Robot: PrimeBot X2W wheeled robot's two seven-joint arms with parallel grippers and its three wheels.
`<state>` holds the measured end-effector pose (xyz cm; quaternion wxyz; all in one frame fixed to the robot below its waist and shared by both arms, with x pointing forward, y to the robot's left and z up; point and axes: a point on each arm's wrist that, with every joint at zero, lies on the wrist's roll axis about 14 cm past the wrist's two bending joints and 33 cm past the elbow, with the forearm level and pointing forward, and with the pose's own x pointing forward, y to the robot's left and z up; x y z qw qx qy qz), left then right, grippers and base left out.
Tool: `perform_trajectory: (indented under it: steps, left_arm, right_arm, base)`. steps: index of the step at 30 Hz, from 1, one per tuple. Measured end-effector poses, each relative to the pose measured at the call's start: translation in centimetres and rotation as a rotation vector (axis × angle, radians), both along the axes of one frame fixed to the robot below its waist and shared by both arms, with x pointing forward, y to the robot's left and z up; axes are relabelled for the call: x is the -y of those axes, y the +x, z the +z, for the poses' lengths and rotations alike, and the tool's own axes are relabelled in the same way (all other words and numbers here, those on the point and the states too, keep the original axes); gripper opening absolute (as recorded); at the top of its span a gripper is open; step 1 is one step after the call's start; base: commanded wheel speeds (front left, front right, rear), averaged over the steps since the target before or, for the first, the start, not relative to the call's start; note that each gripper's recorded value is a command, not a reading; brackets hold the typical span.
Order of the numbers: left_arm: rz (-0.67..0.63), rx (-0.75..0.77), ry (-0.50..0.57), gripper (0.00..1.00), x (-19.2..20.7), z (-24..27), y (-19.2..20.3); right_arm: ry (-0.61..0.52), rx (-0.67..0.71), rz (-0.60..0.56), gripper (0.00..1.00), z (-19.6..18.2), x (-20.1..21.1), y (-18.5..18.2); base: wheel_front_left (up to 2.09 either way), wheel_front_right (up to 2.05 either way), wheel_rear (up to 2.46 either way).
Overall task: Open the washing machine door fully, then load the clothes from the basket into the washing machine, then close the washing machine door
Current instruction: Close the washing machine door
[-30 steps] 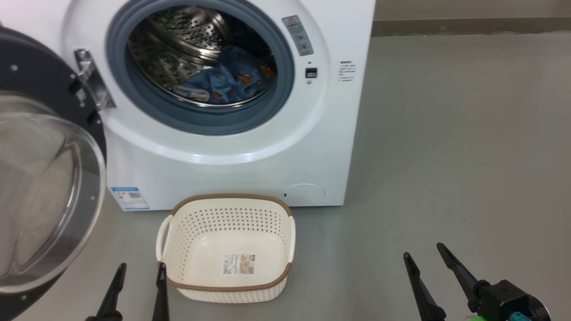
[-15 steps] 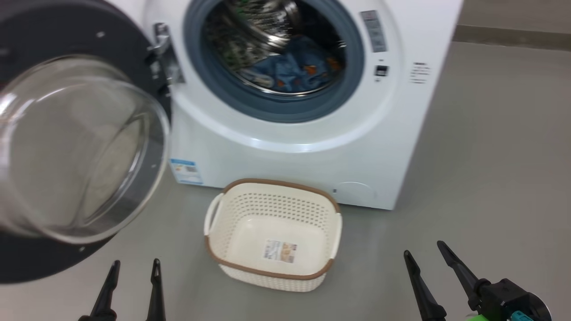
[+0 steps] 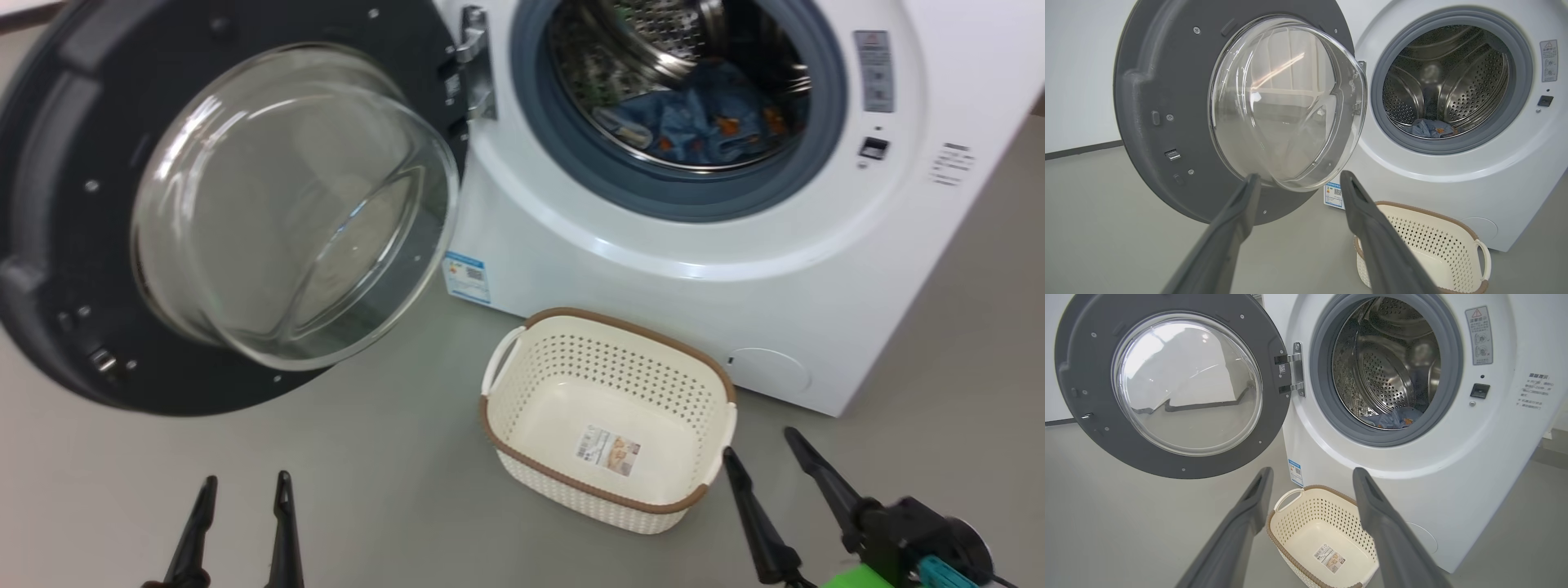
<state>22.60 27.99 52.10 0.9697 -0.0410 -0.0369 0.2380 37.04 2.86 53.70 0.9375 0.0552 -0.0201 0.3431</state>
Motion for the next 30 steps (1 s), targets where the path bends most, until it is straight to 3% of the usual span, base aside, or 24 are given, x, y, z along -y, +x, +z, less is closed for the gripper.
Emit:
perform_trajectory:
  steps: [7,22,23,24,25,30]
  left_arm:
    - [0.067,0.000,0.002,1.00,-1.1,0.0,-0.9]
    - [0.072,0.009,-0.006,1.00,-1.0,0.1,-1.1]
    - [0.070,0.009,-0.006,0.71,-1.0,0.1,-1.1]
    - [0.065,0.010,-0.009,0.25,-0.9,0.1,-1.1]
    - [0.057,0.012,-0.020,0.00,-0.8,0.0,-1.0]
    - [0.050,0.009,-0.028,0.00,-0.6,-0.1,-0.9]
  right_arm:
    - [0.004,-0.003,0.078,1.00,-0.1,-2.8,0.2]
    - [-0.009,-0.013,0.087,1.00,-0.6,-3.0,-0.1]
    - [-0.009,-0.013,0.087,1.00,-0.6,-3.0,-0.1]
    - [-0.009,-0.014,0.087,1.00,-0.6,-3.0,-0.1]
    - [-0.009,-0.015,0.086,1.00,-0.6,-3.0,-0.1]
    - [-0.009,-0.019,0.088,1.00,-0.8,-3.0,0.0]
  base:
    - [0.00,0.00,0.00]
    - [0.00,0.00,0.00]
    - [0.00,0.00,0.00]
    - [0.00,0.00,0.00]
    - [0.00,0.00,0.00]
    - [0.00,0.00,0.00]
